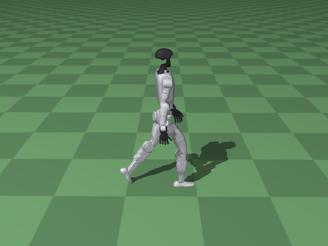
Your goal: Walk run
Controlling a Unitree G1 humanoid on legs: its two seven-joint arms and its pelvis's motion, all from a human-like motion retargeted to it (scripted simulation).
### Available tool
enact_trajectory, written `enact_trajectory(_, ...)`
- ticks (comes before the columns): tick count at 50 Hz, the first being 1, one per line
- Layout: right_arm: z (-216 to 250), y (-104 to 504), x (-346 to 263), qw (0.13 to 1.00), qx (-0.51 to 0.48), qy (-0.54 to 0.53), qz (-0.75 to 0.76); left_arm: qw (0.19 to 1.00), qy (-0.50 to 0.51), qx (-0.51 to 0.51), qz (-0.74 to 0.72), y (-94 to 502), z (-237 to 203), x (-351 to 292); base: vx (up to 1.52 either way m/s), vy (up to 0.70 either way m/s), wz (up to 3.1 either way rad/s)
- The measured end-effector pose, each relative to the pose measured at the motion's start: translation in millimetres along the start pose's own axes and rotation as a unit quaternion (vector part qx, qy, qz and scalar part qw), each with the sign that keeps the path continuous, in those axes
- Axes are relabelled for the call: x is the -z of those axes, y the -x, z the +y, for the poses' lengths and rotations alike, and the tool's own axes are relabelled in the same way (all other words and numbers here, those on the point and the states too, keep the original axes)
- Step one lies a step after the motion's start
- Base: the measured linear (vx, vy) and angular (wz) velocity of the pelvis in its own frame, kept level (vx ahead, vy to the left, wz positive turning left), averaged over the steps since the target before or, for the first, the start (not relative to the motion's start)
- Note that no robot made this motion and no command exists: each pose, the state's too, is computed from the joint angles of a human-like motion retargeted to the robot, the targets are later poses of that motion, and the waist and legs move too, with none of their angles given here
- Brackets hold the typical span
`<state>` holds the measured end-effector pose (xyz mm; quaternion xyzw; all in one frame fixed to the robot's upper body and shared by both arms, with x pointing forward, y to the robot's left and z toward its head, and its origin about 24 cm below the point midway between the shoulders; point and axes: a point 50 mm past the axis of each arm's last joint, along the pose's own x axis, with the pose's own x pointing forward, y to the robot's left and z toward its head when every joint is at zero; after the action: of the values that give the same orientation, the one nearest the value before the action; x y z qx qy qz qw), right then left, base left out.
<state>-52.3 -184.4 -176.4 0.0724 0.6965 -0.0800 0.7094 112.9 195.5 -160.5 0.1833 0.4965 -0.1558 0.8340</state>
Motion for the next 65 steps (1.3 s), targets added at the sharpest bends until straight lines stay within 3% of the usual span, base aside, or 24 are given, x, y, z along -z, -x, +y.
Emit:
enact_trajectory(13,32.0,9.6,-166.1,0.975,-0.043,0.06,-0.208,0.971,0.035,0.058,0.228,60.4,-84.5,127.9,0.8,-0.19,-0.2)
enact_trajectory(23,39.0,43.8,-251.6,0.939,-0.048,0.11,-0.321,0.968,0.048,0.076,0.236,62.6,-91.0,129.8,0.83,-0.05,-0.56)
enact_trajectory(30,40.1,13.0,-176.4,0.964,-0.055,0.129,-0.226,0.976,0.062,0.056,0.203,45.9,-66.9,109.7,1.2,0.08,-0.49)
enact_trajectory(41,14.9,-4.4,-54.2,0.994,-0.02,0.075,-0.073,0.999,-0.004,-0.038,-0.009,1.7,38.6,-12.4,0.85,0.02,0.24)
enact_trajectory(50,-4.8,0.7,0.1,0.999,-0.003,0.036,0.011,0.983,-0.075,-0.086,-0.141,8.0,94.3,-97.1,0.85,-0.12,0.76)
enact_trajectory(55,-1.4,0.1,-1.7,1.0,-0.011,0.009,0.009,0.98,-0.088,-0.081,-0.158,7.7,84.2,-96.8,0.99,-0.26,0.21)
enact_trajectory(60,4.5,-1.1,-4.6,1.0,-0.012,0.013,0.003,0.997,-0.056,-0.015,-0.046,1.7,26.0,-20.3,1.1,-0.25,0.37)
enact_trajectory(65,14.3,-4.4,-44.9,0.998,-0.028,0.018,-0.058,0.994,-0.012,0.047,0.1,16.0,-32.9,53.5,0.82,-0.19,0.07)
